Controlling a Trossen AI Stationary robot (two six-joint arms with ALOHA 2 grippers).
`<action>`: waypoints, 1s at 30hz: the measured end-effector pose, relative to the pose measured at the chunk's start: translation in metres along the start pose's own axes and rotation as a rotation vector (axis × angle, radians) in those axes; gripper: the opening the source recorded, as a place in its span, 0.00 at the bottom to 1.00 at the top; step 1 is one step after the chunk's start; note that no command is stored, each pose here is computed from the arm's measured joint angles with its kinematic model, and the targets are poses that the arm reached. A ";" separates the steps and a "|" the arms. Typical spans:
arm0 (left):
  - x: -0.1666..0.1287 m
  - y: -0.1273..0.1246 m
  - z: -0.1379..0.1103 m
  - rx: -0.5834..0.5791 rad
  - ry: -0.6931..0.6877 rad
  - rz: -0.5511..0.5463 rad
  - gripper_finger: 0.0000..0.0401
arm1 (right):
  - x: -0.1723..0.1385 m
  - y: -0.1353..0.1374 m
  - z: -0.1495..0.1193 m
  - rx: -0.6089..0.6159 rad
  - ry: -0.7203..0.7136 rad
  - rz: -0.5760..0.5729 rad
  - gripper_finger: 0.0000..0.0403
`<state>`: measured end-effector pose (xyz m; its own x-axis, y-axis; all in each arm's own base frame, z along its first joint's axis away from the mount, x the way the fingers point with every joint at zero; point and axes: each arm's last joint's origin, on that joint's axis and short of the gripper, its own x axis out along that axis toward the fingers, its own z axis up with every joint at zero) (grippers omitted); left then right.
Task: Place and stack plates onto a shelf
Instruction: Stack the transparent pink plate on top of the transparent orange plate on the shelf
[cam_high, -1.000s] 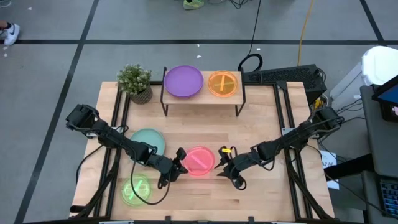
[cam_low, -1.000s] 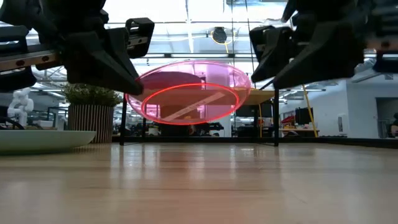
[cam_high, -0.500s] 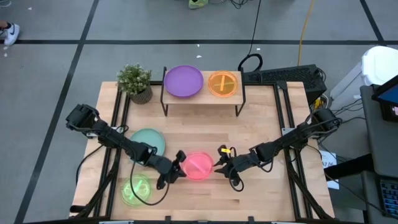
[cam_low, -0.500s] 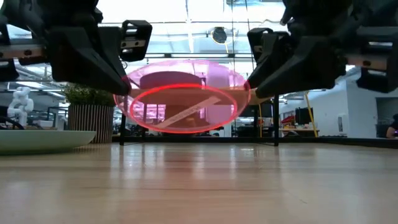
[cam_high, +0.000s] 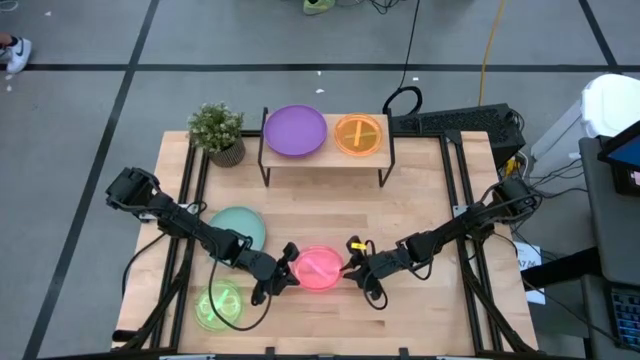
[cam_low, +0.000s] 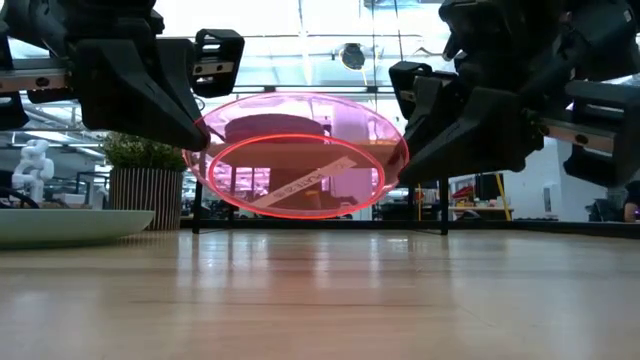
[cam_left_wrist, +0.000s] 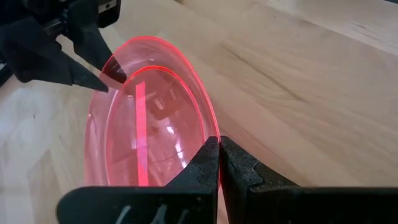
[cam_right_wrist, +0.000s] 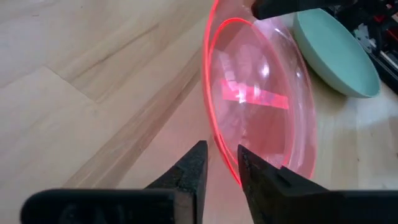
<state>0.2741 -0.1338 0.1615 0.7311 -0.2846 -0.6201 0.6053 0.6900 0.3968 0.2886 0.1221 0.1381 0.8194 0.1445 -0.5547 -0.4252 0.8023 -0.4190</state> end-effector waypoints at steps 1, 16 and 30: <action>0.000 0.000 0.000 0.000 0.000 0.001 0.01 | 0.000 0.000 0.000 0.000 -0.006 0.016 0.17; 0.000 0.003 0.002 0.025 -0.002 0.078 0.03 | 0.000 0.001 -0.001 0.000 -0.012 0.066 0.01; -0.002 0.011 0.012 0.001 -0.052 0.257 0.33 | 0.000 0.000 0.002 0.009 -0.040 0.058 0.00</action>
<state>0.2831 -0.1333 0.1756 0.8760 -0.1337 -0.4635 0.3979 0.7433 0.5377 0.2896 0.1232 0.1393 0.8080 0.2140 -0.5490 -0.4693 0.7972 -0.3798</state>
